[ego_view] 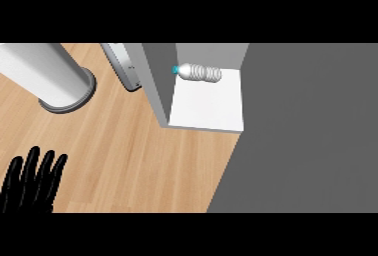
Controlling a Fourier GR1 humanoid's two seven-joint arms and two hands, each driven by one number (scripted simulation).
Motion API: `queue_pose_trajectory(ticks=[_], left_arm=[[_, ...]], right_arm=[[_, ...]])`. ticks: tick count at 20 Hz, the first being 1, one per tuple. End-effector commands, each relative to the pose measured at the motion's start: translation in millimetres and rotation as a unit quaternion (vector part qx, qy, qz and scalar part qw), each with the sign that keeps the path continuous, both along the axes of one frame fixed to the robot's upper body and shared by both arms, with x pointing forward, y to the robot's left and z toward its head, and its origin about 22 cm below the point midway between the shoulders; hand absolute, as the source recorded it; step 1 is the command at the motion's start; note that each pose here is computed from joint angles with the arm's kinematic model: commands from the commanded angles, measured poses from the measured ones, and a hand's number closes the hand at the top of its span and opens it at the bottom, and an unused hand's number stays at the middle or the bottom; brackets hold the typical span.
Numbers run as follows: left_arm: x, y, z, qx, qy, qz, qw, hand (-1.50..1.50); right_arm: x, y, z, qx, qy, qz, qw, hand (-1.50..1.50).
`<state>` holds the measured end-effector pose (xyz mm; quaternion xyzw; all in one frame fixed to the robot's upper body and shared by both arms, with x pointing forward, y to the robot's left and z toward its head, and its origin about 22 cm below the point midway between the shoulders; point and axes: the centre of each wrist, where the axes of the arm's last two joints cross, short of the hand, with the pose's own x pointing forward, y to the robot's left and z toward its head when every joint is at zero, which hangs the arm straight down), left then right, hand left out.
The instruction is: Pick up the bottled water, place it into the cabinet and close the cabinet
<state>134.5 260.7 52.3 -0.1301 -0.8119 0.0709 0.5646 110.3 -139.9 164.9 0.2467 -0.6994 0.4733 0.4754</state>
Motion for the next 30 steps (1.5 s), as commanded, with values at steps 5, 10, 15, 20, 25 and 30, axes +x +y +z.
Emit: queue_pose_trajectory(ticks=[5, 10, 15, 20, 25, 30], left_arm=[[-0.2, 5, 4, -0.001, -0.005, -0.007, 1.0, -1.5], [0.8, 5, 4, -0.006, -0.01, -0.029, 0.9995, -1.5], [3.2, 6, 10, -0.003, -0.024, -0.048, 0.9985, -1.5], [2.9, 12, 5, 0.0, -0.019, -0.036, 0.9992, -1.5], [0.7, 19, 3, 0.002, -0.01, -0.014, 0.9999, -1.5], [1.5, 20, 5, 0.003, -0.013, -0.017, 0.9998, -1.5]], right_arm=[[15, 33, -5, 0.094, 0.063, -0.04, 0.993, 1.5], [16, 45, -23, 0.079, 0.148, 0.038, 0.985, 1.5], [18, 48, -45, 0.069, 0.258, 0.108, 0.958, 1.5], [37, 27, -39, 0.153, 0.263, 0.014, 0.953, 1.5], [44, 5, -40, 0.193, 0.248, -0.083, 0.946, 1.5], [52, -2, -45, 0.221, 0.256, -0.129, 0.932, 1.5]])
